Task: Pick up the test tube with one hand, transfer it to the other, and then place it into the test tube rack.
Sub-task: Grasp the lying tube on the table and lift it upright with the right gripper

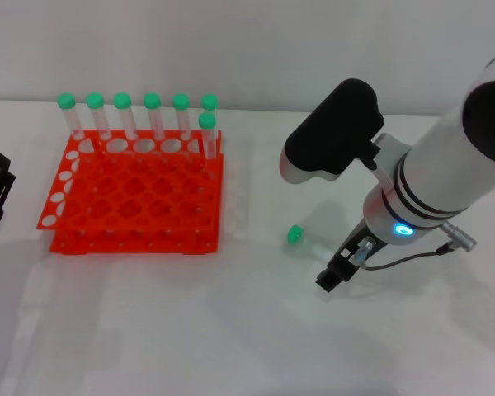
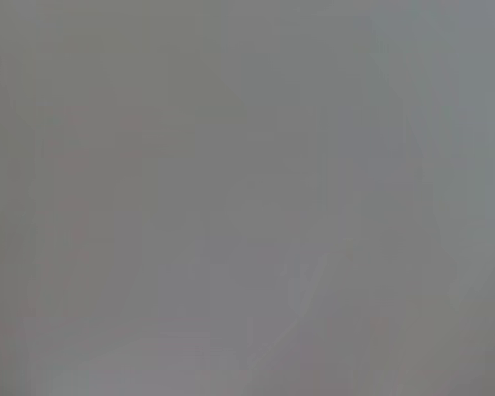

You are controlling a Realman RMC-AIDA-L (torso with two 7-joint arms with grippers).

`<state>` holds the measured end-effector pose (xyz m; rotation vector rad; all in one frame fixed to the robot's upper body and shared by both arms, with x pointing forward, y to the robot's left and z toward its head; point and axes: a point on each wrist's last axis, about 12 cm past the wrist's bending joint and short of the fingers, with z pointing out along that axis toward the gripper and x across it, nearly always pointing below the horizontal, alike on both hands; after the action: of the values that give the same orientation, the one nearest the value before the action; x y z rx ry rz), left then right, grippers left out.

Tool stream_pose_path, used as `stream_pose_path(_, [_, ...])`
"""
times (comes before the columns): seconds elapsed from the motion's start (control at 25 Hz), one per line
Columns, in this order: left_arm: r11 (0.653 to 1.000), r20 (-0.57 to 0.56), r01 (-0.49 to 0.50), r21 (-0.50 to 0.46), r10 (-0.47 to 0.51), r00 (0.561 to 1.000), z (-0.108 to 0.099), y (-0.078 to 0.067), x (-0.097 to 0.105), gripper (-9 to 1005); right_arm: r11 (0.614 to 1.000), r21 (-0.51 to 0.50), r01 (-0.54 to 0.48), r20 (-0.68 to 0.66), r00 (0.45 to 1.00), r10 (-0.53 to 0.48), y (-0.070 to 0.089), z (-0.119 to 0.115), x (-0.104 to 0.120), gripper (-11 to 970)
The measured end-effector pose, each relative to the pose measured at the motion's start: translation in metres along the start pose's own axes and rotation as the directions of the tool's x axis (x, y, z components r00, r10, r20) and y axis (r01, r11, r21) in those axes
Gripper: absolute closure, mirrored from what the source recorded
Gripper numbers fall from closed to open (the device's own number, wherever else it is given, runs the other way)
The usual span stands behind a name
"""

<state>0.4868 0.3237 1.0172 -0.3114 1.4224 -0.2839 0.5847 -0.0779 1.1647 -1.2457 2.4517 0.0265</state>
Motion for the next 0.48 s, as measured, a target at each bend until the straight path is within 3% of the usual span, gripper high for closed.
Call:
stream_pose_path(0.36, [1.0, -0.001, 0.001, -0.009, -0.001, 1.0, -0.001, 0.0014, 0.0001, 107, 1.0, 0.006, -0.004, -0.025, 1.0, 0.004, -0.0058, 0.0082, -0.0064, 165])
stream_pose_path(0.48, [1.0, 0.0, 0.002, -0.011, -0.002, 1.0, -0.0013, 0.0014, 0.0002, 107, 1.0, 0.009, -0.005, -0.029, 1.0, 0.005, -0.0068, 0.0092, -0.0066, 287])
